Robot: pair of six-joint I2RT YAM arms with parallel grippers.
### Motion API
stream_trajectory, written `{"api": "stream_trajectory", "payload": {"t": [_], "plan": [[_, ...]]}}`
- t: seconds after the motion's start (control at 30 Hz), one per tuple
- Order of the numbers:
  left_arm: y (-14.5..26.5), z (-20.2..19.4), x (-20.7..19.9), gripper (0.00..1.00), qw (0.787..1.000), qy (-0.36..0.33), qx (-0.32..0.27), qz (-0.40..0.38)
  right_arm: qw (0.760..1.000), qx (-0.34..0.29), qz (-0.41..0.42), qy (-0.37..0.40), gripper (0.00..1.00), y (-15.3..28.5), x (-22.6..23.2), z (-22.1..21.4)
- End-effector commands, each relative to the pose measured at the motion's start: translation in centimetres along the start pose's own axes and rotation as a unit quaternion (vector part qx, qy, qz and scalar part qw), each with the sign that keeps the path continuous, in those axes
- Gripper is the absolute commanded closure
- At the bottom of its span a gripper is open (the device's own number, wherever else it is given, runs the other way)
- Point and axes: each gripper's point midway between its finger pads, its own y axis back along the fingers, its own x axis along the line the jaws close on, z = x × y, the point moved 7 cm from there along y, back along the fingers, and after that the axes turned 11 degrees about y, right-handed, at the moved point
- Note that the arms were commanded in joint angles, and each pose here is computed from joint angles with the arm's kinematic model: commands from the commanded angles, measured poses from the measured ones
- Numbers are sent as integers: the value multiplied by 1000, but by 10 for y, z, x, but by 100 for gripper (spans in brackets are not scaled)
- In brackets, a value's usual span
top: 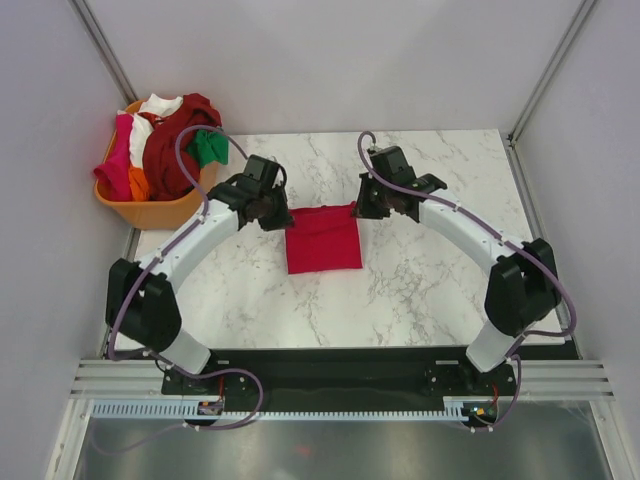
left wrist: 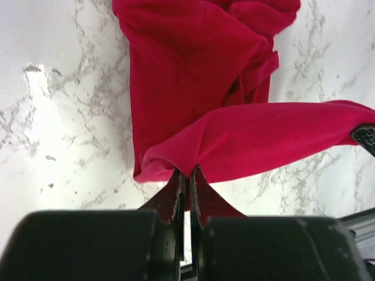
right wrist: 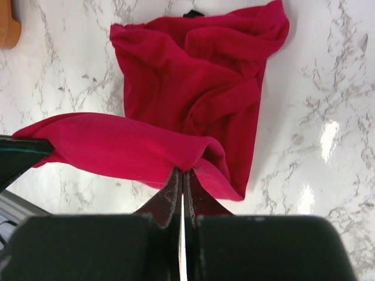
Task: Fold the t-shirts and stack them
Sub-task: Fold the tshirt
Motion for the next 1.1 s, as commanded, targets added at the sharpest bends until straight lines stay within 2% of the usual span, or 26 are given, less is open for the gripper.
{"api": "stream_trajectory", "payload": {"t": [0.0,0.4,0.43,0.47,0.5,0.53,0.57,0.6,0.63,0.7,0.83,0.87,0.9,0.97,1.03,1.07], "plan": [[-10,23,-8,98,999,-34,-12,-2,1000,-18,-11,4,100,-7,-6,23],[-76,78,-10,98,1000,-15,-1,14,999,-3,-39,-23,100,-59,-45,48],[-83,81,-8,97,1000,-12,1,18,999,-7,-37,-25,100,-62,-46,54],[-86,88,-14,93,1000,-14,-5,12,999,5,-43,-30,96,-74,-54,50],[-104,87,-7,66,999,-17,8,26,998,6,-45,-39,81,-78,-60,52],[-107,96,-12,37,1000,-16,6,12,998,-1,-45,-42,44,-80,-61,60],[-113,99,-14,9,1000,-17,10,6,997,7,-58,-51,33,-88,-70,59],[-121,102,-14,0,1000,-27,12,5,995,5,-77,-63,26,-87,-80,63],[-130,111,-19,0,999,-32,8,-5,994,-8,-84,-74,19,-86,-83,73],[-131,122,-24,0,999,-37,7,-17,991,-26,-104,-79,15,-78,-89,83],[-94,144,-37,0,998,-39,-44,-23,993,-71,-82,-47,14,-48,-72,104],[-75,147,-42,0,997,-40,-60,-32,993,-98,-60,-23,15,-35,-61,113],[-65,147,-43,0,996,-40,-67,-32,994,-94,-47,-13,16,-36,-58,106],[-49,139,-43,2,996,-39,-67,-37,995,-98,26,2,25,-31,-42,105],[-49,122,-35,4,998,-37,-46,-31,994,-71,85,0,35,-38,-34,90],[-36,118,-37,5,997,-41,-48,-40,989,-50,141,-1,36,-41,-24,82]]}}
